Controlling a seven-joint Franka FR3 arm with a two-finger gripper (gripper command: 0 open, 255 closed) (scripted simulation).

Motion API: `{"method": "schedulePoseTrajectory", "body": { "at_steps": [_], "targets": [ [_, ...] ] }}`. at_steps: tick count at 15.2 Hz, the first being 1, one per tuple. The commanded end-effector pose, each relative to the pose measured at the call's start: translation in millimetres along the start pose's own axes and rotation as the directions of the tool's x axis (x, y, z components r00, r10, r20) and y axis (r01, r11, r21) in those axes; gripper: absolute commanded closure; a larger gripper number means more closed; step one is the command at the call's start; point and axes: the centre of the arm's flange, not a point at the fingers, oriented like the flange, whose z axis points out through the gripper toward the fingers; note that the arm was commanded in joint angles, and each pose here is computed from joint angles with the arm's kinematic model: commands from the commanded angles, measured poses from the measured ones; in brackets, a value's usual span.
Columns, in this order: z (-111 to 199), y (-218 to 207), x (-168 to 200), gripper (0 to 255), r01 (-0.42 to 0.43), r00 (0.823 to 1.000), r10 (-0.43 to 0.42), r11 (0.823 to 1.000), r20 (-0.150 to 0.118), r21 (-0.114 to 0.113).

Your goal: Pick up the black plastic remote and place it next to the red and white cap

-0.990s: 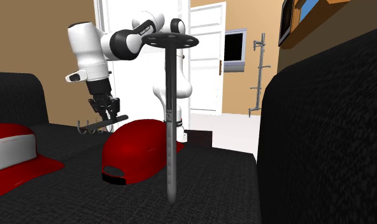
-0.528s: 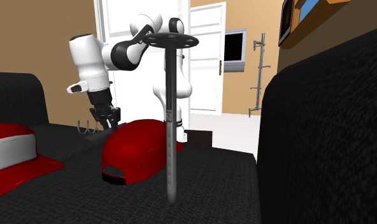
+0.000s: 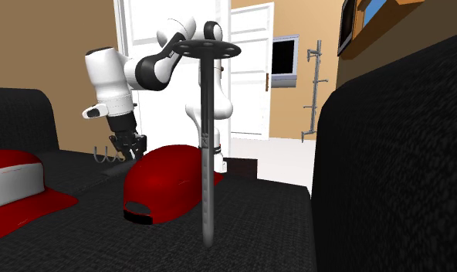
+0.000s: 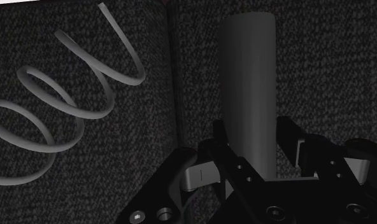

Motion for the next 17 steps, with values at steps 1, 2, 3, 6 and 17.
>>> {"method": "schedulePoseTrajectory", "body": {
  "at_steps": [1,2,3,6,17],
  "targets": [
    [0.0,0.0,0.0,255,0.0,1.0,0.0,1.0,0.0,0.0],
    [0.0,0.0,0.0,0,0.0,1.0,0.0,1.0,0.0,0.0],
    [0.0,0.0,0.0,0,0.0,1.0,0.0,1.0,0.0,0.0],
    [0.0,0.0,0.0,0,0.0,1.0,0.0,1.0,0.0,0.0],
    [-50.0,0.0,0.0,0,0.0,1.0,0.0,1.0,0.0,0.0]
  ]
}}
